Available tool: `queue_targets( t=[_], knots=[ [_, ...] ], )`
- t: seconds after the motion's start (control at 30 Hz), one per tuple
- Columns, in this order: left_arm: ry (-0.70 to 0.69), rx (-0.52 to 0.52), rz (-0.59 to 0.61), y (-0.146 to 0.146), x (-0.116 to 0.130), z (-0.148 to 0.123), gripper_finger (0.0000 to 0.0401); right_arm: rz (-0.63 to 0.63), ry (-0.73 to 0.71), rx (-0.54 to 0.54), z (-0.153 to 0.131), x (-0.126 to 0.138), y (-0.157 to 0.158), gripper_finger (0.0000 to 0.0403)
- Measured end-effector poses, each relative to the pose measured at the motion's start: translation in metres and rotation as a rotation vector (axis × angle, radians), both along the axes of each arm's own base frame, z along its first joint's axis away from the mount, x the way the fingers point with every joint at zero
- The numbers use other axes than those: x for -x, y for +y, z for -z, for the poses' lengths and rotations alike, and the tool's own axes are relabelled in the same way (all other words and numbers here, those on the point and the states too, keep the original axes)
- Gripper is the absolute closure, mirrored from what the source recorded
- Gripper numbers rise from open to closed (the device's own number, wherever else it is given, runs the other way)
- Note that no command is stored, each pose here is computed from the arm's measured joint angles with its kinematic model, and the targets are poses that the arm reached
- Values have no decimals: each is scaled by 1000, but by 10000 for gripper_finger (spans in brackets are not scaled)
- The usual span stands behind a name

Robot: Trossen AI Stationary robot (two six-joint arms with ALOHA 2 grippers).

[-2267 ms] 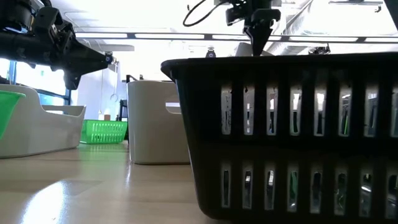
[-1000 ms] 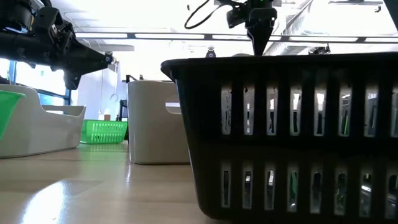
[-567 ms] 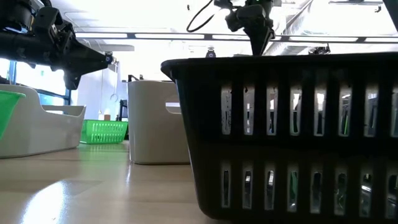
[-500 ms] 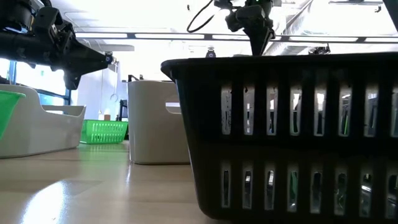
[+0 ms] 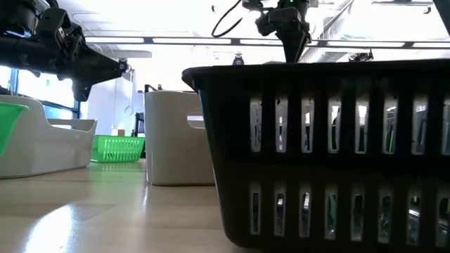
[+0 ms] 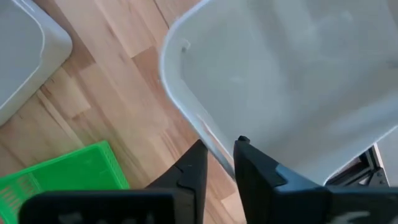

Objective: Stack baskets on shelf by color
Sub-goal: Put the top gray bin on the shelf

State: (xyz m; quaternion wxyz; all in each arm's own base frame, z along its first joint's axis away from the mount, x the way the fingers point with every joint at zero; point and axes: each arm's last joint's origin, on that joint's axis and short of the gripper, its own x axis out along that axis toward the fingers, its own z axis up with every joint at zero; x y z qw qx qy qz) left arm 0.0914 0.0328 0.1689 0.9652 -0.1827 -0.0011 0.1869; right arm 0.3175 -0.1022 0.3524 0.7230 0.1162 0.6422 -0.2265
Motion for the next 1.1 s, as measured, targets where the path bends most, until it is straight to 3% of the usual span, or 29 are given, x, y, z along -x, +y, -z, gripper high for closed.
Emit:
queue_targets(
  t=[0.87, 1.1],
  knots=[
    [0, 0, 0, 0, 0, 0, 300, 158, -101, -17, -1, -6, -4, 318],
    [0, 0, 0, 0, 0, 0, 300, 215, -104, 35, -1, -6, -6, 318]
  ],
)
